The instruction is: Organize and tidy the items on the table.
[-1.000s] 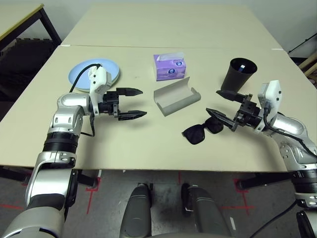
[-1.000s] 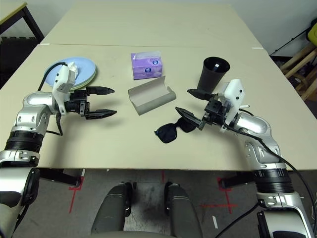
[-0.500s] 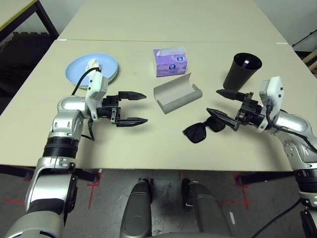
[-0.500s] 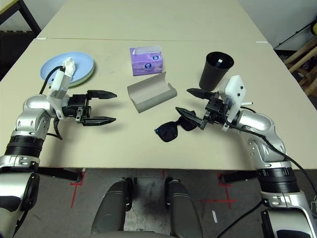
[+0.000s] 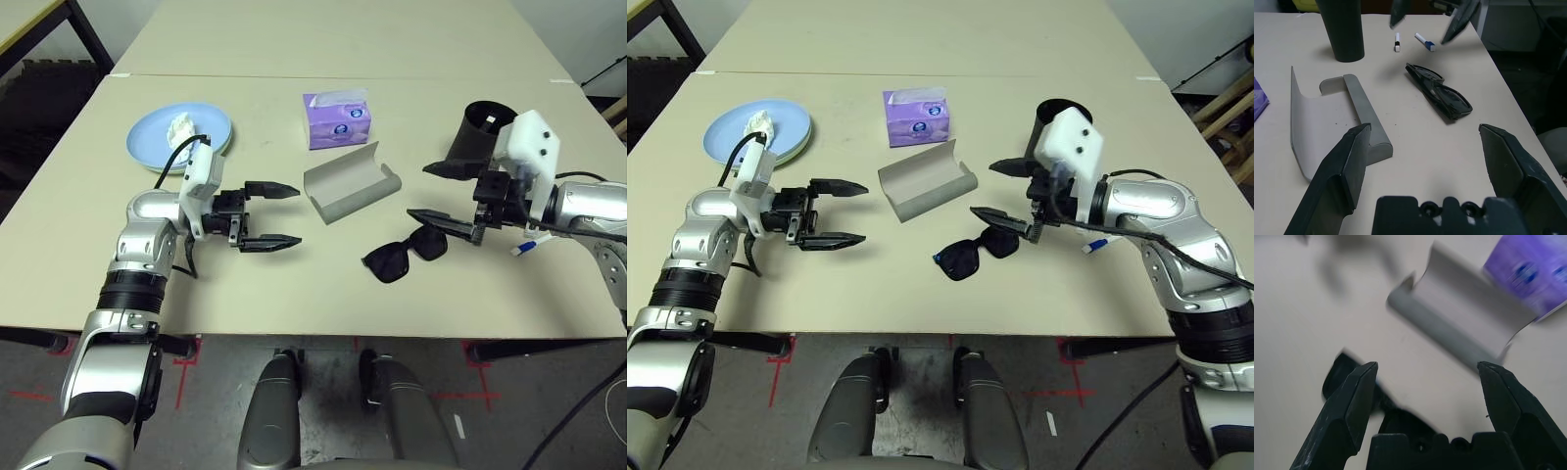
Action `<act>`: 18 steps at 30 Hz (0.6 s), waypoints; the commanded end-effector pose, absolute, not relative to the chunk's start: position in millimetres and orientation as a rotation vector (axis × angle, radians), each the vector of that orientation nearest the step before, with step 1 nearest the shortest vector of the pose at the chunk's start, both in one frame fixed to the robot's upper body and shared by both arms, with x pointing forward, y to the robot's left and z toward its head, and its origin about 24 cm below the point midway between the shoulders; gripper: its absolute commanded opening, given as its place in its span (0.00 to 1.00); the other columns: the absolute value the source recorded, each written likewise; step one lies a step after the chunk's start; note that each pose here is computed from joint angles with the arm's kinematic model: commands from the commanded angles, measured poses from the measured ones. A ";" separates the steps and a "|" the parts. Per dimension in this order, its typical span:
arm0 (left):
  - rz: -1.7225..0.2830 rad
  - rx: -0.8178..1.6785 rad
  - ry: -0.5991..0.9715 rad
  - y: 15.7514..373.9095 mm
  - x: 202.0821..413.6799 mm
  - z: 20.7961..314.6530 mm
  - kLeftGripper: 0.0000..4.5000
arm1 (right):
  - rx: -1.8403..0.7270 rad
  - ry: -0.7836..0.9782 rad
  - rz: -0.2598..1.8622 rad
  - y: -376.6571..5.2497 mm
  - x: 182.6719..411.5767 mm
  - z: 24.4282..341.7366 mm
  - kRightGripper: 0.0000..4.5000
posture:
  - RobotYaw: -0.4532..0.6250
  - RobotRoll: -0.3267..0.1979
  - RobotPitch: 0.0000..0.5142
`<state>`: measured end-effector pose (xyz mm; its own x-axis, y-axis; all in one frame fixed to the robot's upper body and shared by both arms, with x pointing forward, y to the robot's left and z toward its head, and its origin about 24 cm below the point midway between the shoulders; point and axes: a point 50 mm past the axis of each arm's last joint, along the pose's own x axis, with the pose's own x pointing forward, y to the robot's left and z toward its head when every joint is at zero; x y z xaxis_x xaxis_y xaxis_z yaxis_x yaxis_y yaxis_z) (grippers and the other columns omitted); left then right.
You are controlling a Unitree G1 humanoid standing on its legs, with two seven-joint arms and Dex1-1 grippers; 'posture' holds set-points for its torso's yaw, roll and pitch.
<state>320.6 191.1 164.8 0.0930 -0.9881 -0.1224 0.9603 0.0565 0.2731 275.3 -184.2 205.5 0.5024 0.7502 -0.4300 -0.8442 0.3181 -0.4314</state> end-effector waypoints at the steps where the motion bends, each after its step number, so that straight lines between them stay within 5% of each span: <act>1: -1.498 0.336 -0.120 185.4 319.1 161.2 1.00 | -0.849 0.172 1.130 -179.7 273.1 209.3 1.00 | 0.52 0.62 0.51; 18: -1.470 0.339 -0.137 179.5 318.9 158.7 1.00 | -1.359 0.323 1.325 -171.6 269.2 217.8 1.00 | 0.57 0.62 0.49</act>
